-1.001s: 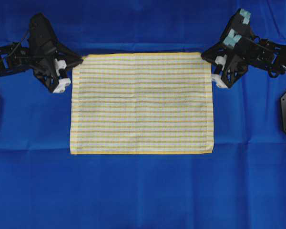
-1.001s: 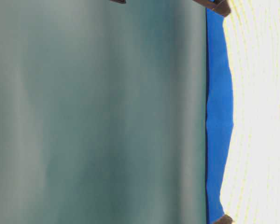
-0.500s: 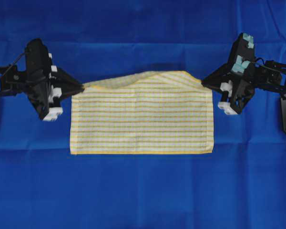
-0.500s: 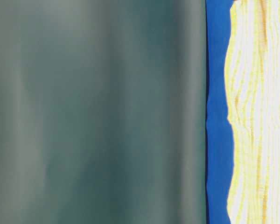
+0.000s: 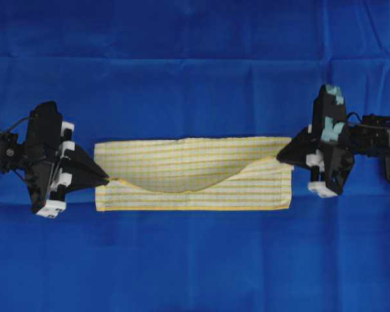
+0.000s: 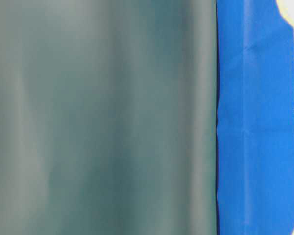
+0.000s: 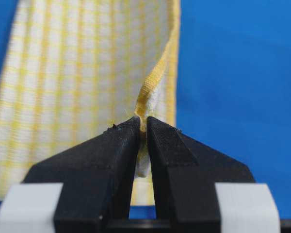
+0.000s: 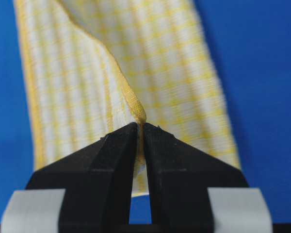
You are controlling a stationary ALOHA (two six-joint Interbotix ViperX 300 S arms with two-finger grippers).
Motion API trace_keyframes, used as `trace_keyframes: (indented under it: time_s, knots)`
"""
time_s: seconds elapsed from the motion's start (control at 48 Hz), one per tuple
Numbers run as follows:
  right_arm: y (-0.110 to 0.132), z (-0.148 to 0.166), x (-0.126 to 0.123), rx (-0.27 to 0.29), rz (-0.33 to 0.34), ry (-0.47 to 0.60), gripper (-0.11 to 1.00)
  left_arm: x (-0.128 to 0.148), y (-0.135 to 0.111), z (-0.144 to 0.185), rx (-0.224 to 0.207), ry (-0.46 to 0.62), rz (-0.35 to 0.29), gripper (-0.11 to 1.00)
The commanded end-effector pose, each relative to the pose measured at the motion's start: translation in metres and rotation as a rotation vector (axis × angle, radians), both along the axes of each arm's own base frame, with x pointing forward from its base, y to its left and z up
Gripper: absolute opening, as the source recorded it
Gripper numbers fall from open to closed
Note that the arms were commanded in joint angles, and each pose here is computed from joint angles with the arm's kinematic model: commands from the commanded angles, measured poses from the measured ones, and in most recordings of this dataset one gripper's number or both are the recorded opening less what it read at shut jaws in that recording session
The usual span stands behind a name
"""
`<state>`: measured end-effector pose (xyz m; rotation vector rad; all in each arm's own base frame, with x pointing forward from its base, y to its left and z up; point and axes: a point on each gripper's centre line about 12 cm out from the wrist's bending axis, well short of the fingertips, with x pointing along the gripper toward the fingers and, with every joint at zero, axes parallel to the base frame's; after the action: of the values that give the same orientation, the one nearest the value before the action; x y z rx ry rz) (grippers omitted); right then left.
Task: Fold the yellow towel.
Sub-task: 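Pull both held corners toward the near edge, folding the towel in half, then open both grippers and release the folded edge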
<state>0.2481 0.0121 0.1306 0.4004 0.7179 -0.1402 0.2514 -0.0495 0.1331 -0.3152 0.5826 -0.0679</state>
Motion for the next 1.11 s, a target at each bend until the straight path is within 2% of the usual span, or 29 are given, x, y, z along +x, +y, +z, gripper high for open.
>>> trace_keyframes:
  time_s: [0.0, 0.125, 0.73, 0.792, 0.855, 0.98, 1.043, 1.084]
  knots:
    - [0.007, 0.007, 0.004, 0.007, 0.023, -0.028, 0.07, 0.004, -0.006, 0.006, -0.014, -0.025, -0.014, 0.05]
    - [0.015, 0.007, 0.003, 0.011, 0.046, -0.032, 0.07, 0.002, -0.007, 0.004, -0.012, -0.013, -0.020, 0.05]
    - [0.024, 0.003, 0.008, 0.020, 0.076, 0.007, 0.09, 0.007, -0.008, -0.001, 0.000, 0.009, -0.024, 0.05]
    - [0.024, 0.002, 0.008, 0.018, 0.078, 0.012, 0.21, 0.006, -0.007, -0.002, -0.001, 0.017, -0.021, 0.07]
    - [0.024, 0.002, 0.009, 0.018, 0.079, 0.011, 0.40, 0.005, -0.007, -0.002, -0.002, 0.027, -0.017, 0.15]
    - [0.025, 0.004, 0.009, 0.013, 0.086, 0.002, 0.76, 0.005, -0.006, -0.001, 0.004, 0.032, -0.017, 0.50]
    - [0.025, 0.006, 0.009, 0.011, 0.088, -0.006, 0.86, 0.005, -0.005, 0.001, 0.007, 0.027, -0.018, 0.68]
    - [0.024, 0.008, 0.009, 0.010, 0.088, -0.014, 0.86, 0.005, -0.003, 0.002, 0.009, 0.025, -0.014, 0.76]
